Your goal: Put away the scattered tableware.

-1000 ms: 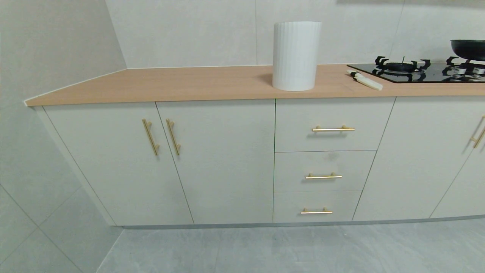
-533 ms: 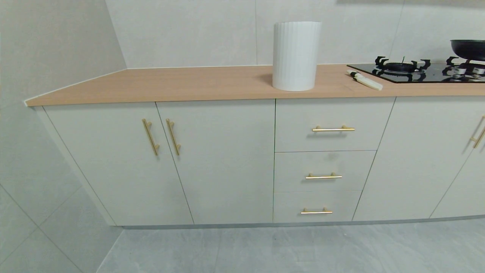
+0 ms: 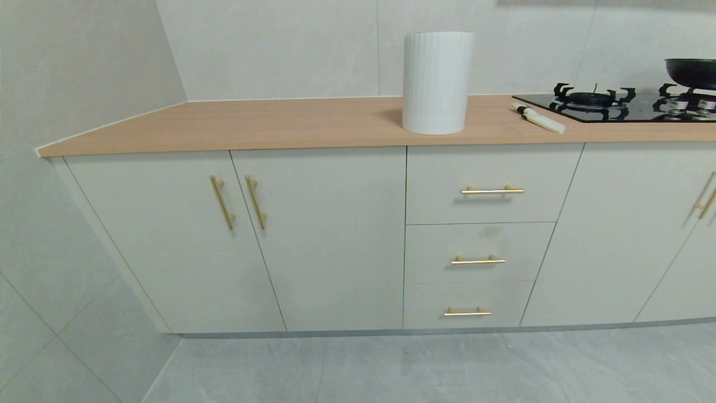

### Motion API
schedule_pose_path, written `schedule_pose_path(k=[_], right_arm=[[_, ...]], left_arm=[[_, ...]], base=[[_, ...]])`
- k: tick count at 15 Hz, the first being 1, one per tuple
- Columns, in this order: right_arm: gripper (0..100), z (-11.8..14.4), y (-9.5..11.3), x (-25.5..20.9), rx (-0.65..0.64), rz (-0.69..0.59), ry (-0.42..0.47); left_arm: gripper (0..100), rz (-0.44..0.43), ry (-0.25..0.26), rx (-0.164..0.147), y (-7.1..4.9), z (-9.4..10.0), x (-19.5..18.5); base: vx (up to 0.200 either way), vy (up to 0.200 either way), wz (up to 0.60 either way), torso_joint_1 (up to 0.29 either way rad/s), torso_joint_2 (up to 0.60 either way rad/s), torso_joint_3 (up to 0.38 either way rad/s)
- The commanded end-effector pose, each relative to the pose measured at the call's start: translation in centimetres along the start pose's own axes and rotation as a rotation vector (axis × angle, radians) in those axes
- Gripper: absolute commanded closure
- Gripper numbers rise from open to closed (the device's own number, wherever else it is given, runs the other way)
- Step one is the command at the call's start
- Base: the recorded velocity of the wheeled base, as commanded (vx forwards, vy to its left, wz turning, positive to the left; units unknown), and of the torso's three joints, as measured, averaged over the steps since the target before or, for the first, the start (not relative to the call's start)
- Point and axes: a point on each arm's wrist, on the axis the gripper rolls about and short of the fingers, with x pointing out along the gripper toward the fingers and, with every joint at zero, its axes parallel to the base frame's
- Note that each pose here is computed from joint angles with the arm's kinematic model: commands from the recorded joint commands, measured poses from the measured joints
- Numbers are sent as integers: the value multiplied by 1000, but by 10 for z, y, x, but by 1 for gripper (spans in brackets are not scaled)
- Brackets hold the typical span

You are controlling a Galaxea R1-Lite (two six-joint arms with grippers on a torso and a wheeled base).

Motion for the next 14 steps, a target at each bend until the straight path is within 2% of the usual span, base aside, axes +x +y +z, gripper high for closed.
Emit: schedule_pose_path(k=[1, 14], right_arm=[[0, 0, 0, 0, 1, 0, 3], [0, 0, 0, 0, 1, 2, 3]], left_arm=[[0, 1, 1, 0, 0, 0, 0], [0, 1, 1, -4, 0, 0, 0]], base=[[200, 0, 0, -2, 7, 2], [200, 0, 0, 3, 1, 3]])
